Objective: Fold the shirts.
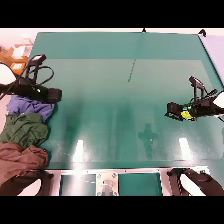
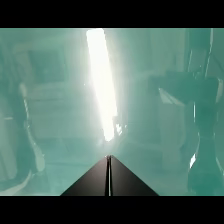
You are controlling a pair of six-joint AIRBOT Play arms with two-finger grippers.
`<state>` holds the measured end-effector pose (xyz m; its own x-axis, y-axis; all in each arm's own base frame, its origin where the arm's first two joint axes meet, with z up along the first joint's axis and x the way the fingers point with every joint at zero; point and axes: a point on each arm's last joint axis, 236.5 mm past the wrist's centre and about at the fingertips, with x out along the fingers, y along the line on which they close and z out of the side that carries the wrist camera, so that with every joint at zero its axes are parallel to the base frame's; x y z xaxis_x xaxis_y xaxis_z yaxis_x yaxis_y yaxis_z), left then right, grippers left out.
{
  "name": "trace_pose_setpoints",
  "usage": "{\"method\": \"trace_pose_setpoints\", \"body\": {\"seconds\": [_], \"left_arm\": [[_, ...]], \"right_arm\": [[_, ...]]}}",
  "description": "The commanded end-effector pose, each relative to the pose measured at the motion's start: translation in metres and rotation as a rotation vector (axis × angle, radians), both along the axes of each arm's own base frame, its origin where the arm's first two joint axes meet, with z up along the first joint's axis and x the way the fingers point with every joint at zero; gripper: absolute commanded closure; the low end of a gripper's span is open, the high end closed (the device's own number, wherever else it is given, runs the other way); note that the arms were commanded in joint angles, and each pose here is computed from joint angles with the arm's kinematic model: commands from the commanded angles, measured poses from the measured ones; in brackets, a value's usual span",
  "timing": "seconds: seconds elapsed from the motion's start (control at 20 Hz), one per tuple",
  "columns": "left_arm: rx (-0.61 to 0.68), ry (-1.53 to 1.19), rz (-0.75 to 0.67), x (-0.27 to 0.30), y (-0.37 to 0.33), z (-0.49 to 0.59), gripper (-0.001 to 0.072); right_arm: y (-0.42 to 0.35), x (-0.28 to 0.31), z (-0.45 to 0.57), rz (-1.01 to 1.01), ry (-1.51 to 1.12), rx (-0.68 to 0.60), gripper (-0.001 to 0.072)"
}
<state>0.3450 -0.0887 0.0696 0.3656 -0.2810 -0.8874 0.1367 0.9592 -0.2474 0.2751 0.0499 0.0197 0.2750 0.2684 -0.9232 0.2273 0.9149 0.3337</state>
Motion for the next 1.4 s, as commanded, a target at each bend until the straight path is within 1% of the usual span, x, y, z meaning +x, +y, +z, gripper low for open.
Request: {"method": "trace_pose_setpoints", "body": {"seconds": [0.0, 0.05, 0.15, 0.2, 0.3, 0.35, 0.4, 0.45, 0.5, 0.55, 0.65, 0.8, 0.85, 0.9, 0.95, 1.0, 1.05, 1.1, 1.2, 1.25, 1.3, 1.35], "left_arm": [[0.085, -0.171, 0.151, 0.044, 0.043, 0.018, 0.0178], [0.096, -0.221, 0.206, 0.059, 0.061, 0.026, 0.0088], [0.114, -0.283, 0.292, 0.086, 0.101, 0.036, 0.0082], [0.138, -0.282, 0.305, 0.096, 0.121, 0.032, -0.0013], [0.176, -0.220, 0.314, 0.111, 0.152, 0.008, -0.0013], [0.194, -0.183, 0.310, 0.116, 0.164, -0.008, -0.0013], [0.216, -0.138, 0.309, 0.118, 0.176, -0.029, -0.0013], [0.236, -0.077, 0.312, 0.114, 0.187, -0.051, -0.0013], [0.259, 0.016, 0.306, 0.103, 0.196, -0.079, -0.0013], [0.288, 0.113, 0.286, 0.090, 0.202, -0.105, -0.0013], [0.361, 0.279, 0.246, 0.064, 0.215, -0.144, -0.0013], [0.377, 0.326, 0.234, 0.060, 0.219, -0.165, -0.0013], [0.376, 0.320, 0.235, 0.061, 0.219, -0.165, 0.0074], [0.376, 0.323, 0.234, 0.061, 0.219, -0.163, 0.0456], [0.377, 0.330, 0.228, 0.061, 0.219, -0.158, 0.0683], [0.378, 0.331, 0.226, 0.064, 0.218, -0.150, 0.0681], [0.384, 0.320, 0.207, 0.070, 0.215, -0.137, 0.0682], [0.389, 0.298, 0.197, 0.079, 0.210, -0.121, 0.0682], [0.392, 0.217, 0.148, 0.107, 0.183, -0.076, 0.0682], [0.372, 0.163, 0.092, 0.121, 0.154, -0.049, 0.0682], [0.327, 0.081, 0.053, 0.137, 0.119, -0.020, 0.0682], [0.251, -0.014, -0.012, 0.149, 0.069, 0.012, 0.0682]], "right_arm": [[-0.002, 0.010, 0.002, -0.013, -0.042, -0.004, 0.0696], [-0.002, 0.012, 0.003, -0.016, -0.050, -0.004, 0.0696], [-0.003, 0.017, 0.005, -0.023, -0.073, -0.006, 0.0696], [-0.003, 0.019, 0.005, -0.025, -0.081, -0.006, 0.0696], [-0.005, 0.027, 0.007, -0.037, -0.114, -0.012, 0.0691], [-0.006, 0.030, 0.009, -0.041, -0.128, -0.014, 0.0594], [-0.007, 0.032, 0.009, -0.043, -0.136, -0.015, 0.0411], [-0.007, 0.033, 0.010, -0.045, -0.141, -0.015, 0.0303], [-0.007, 0.034, 0.010, -0.046, -0.145, -0.016, 0.0270], [-0.007, 0.034, 0.010, -0.046, -0.147, -0.016, 0.0267], [-0.008, 0.037, 0.011, -0.050, -0.159, -0.017, 0.0188], [-0.008, 0.038, 0.012, -0.051, -0.164, -0.017, 0.0189], [-0.008, 0.038, 0.012, -0.051, -0.163, -0.017, 0.0189], [-0.008, 0.038, 0.012, -0.051, -0.163, -0.017, 0.0211], [-0.008, 0.038, 0.012, -0.051, -0.163, -0.017, 0.0257], [-0.008, 0.038, 0.012, -0.052, -0.163, -0.017, 0.0345], [-0.008, 0.038, 0.012, -0.051, -0.163, -0.017, 0.0453], [-0.008, 0.038, 0.012, -0.051, -0.163, -0.017, 0.0509], [-0.008, 0.040, 0.016, -0.051, -0.171, -0.017, 0.0524], [-0.008, 0.042, 0.020, -0.050, -0.181, -0.018, 0.0524], [-0.009, 0.044, 0.027, -0.050, -0.190, -0.018, 0.0524], [-0.010, 0.045, 0.034, -0.051, -0.196, -0.018, 0.0524]]}}
